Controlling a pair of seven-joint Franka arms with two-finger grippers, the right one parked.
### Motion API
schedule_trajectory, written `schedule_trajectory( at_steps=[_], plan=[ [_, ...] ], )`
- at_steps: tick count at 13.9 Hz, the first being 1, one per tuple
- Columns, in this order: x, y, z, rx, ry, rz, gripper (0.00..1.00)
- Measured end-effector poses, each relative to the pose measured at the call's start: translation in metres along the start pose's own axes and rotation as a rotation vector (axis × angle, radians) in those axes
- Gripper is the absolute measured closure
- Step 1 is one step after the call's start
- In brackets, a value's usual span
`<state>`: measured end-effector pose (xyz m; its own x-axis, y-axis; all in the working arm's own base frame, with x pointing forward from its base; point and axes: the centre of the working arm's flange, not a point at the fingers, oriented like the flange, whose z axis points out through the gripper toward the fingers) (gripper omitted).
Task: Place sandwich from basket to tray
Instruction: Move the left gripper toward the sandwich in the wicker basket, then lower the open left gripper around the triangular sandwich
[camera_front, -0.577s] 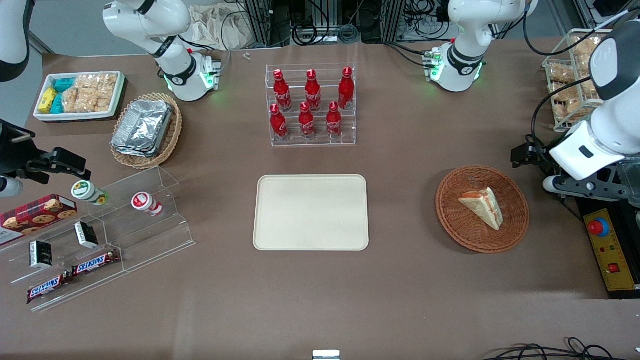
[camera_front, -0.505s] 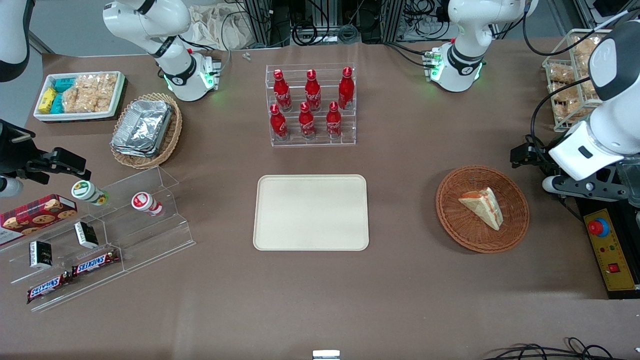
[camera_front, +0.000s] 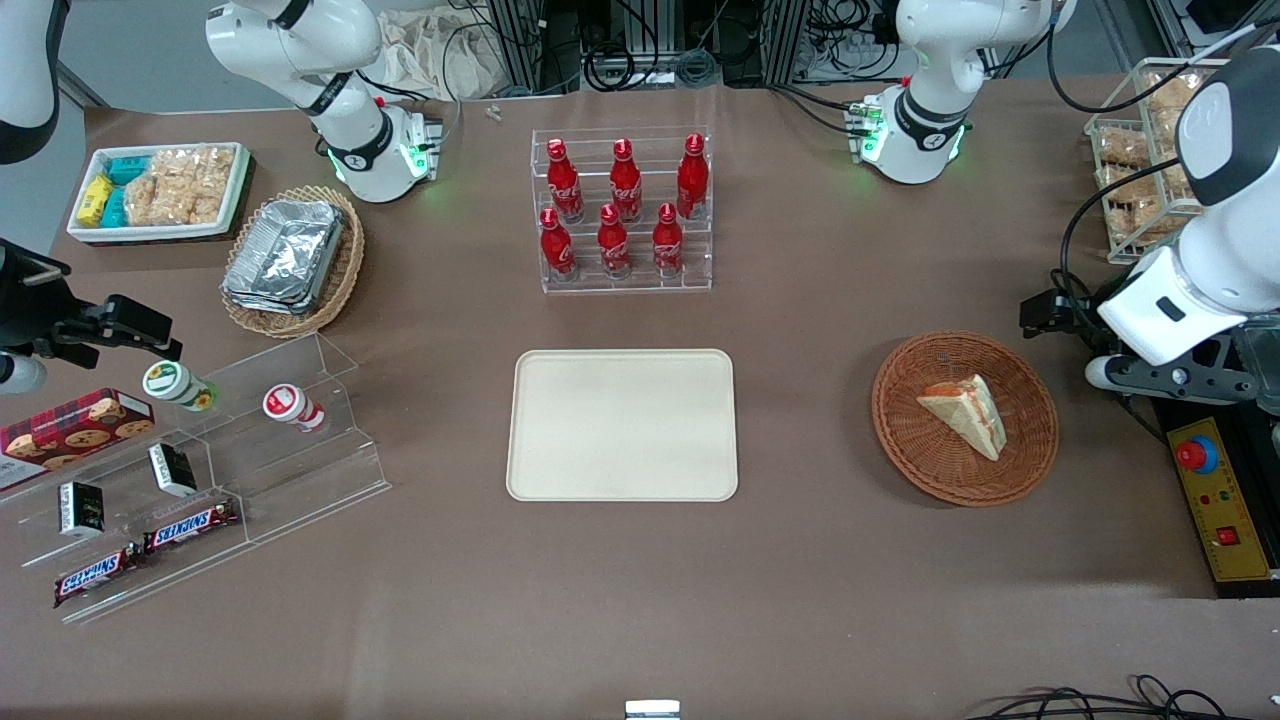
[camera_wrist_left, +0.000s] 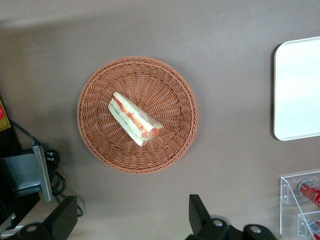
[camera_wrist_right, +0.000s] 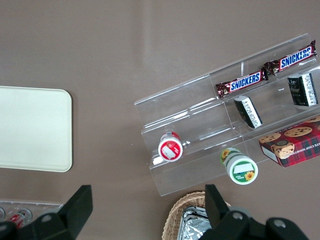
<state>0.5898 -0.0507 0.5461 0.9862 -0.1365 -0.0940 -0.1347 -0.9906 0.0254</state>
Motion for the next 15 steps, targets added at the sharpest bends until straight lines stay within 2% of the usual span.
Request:
schedule_trajectory(
  at_steps=[2, 8, 11, 13, 15],
  plan=[
    [0.003, -0.001, 0.013, 0.000, -0.019, -0.067, 0.00],
    [0.014, -0.004, 0.090, -0.002, 0.005, -0.289, 0.00],
    [0.015, -0.008, 0.148, -0.012, 0.039, -0.464, 0.00],
    [0.018, -0.009, 0.183, -0.015, 0.042, -0.585, 0.00],
    [0.021, -0.011, 0.209, -0.002, 0.032, -0.653, 0.00]
  ],
)
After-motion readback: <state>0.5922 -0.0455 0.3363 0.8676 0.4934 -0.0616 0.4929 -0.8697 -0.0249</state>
